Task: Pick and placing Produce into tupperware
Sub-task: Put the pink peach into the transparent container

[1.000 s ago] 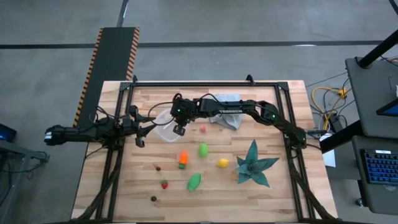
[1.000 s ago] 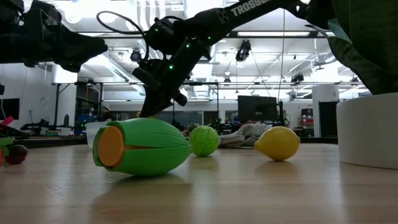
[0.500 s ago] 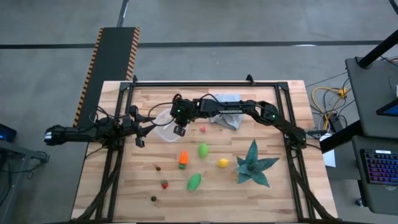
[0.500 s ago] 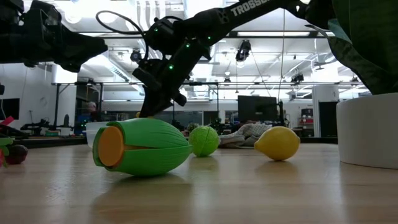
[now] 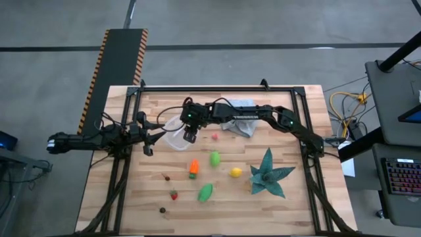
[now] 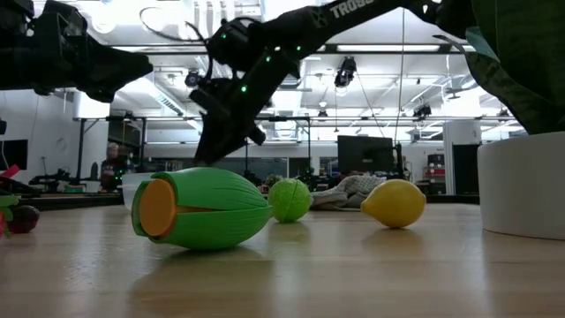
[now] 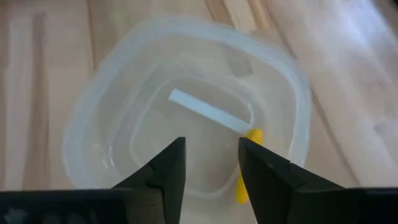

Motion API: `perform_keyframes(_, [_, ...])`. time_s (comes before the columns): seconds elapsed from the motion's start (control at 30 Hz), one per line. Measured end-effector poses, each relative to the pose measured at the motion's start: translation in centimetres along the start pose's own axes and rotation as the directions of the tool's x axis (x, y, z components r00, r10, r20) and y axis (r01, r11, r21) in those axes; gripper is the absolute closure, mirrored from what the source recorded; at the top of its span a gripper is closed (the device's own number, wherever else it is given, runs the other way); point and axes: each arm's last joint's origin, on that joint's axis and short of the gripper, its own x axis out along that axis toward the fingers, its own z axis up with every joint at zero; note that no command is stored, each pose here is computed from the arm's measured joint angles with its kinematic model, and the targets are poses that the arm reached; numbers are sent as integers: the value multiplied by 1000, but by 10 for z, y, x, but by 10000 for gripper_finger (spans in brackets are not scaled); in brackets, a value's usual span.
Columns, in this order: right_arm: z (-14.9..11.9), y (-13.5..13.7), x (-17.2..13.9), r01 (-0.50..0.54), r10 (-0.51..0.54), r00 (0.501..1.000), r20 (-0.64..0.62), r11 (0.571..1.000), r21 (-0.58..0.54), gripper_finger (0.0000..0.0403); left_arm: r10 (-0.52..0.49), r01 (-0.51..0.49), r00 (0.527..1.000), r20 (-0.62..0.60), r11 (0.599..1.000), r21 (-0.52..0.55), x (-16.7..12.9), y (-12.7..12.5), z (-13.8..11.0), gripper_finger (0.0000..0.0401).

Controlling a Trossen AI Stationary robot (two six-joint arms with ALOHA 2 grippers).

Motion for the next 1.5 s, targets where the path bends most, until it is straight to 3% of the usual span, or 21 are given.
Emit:
perform_keyframes(0.53, [13, 13, -100, 53, -58, 994, -94, 997, -57, 257, -1, 1, 1000, -7, 1000, 2, 0, 0, -1, 275])
perform_keyframes(0.93, [-19, 27, -123, 137, -155, 974, -164, 984, -113, 259, -2, 2, 1000, -23, 1000, 6, 0, 0, -2, 275])
perform_keyframes(1.3, [-75, 22, -134, 98, -98, 981, 167, 995, 10, 257, -4, 4, 999, -40, 1000, 9, 1, -1, -4, 275])
perform_keyframes(1.5, [-104, 20, -121, -13, 5, 979, 204, 999, 34, 201, -3, 4, 999, -42, 1000, 9, 1, -1, -4, 275])
